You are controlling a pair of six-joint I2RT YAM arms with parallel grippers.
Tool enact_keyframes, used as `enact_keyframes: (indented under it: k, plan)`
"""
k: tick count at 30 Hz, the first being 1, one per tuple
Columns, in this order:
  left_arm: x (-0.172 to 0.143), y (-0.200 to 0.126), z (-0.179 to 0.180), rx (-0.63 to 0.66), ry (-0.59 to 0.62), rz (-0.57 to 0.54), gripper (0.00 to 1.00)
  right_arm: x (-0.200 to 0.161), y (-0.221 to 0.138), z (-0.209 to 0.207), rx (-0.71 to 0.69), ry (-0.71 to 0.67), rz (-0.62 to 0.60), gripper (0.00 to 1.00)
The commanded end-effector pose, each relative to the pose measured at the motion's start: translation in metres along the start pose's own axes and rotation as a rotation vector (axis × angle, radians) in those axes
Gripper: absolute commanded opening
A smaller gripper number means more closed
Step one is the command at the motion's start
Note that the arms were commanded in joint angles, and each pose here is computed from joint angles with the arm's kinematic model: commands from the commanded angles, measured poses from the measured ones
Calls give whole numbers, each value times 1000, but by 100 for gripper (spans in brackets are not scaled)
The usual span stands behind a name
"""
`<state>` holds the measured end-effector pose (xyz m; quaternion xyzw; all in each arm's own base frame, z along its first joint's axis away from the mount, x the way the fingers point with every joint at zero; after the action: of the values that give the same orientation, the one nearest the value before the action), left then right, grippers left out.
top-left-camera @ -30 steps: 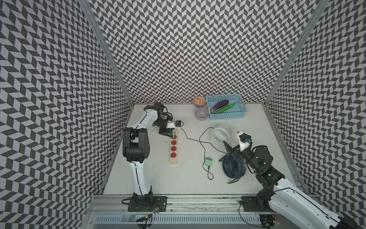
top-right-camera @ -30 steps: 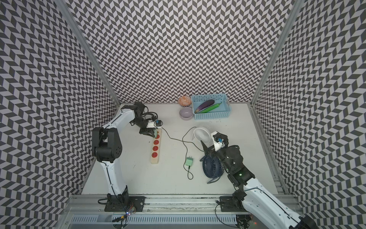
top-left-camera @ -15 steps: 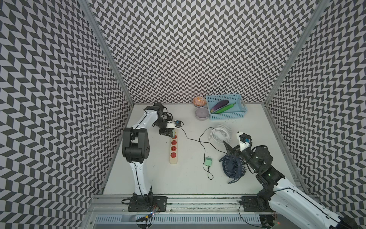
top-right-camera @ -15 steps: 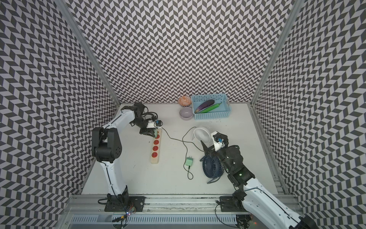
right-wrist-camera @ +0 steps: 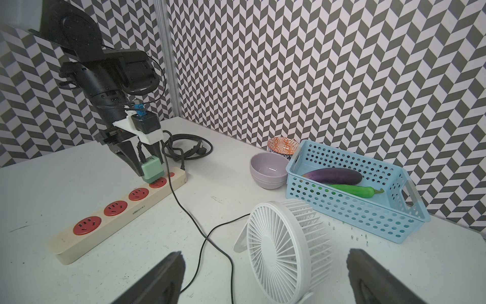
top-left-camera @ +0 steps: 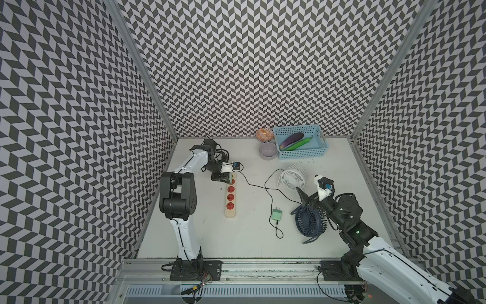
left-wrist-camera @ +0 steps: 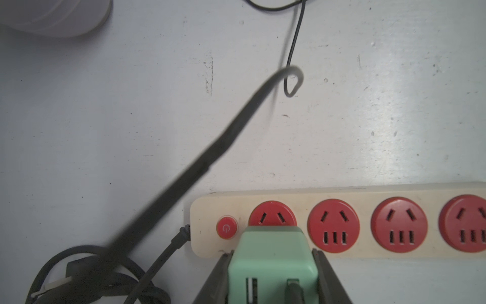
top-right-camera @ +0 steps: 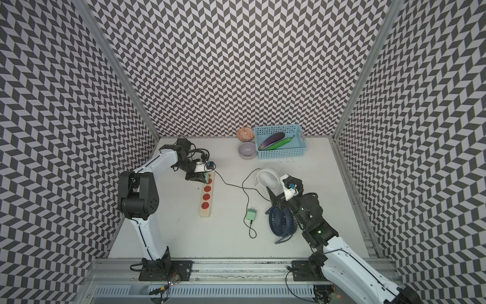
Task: Plug the desk fan into the power strip
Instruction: Insert the plug into the socket.
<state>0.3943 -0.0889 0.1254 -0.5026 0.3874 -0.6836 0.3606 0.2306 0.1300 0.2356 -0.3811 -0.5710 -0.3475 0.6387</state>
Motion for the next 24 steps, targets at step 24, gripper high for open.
enact_keyframes:
  k: [24]
  plan:
    - [-21,41,-24,-92,-84,50,0,3,2,1,14,8,-32,100]
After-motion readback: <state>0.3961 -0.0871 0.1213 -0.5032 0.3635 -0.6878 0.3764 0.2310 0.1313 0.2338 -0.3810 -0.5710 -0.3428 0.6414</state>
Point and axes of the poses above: each gripper's point midway between its finger pads, its own y axis out along the fingers, its own z axis along the line the jaws close on, x = y × z, the point moved 5 cm from there along -y, back along the fingers, and after that the axes turned 9 degrees about y, right-handed, at the moved point
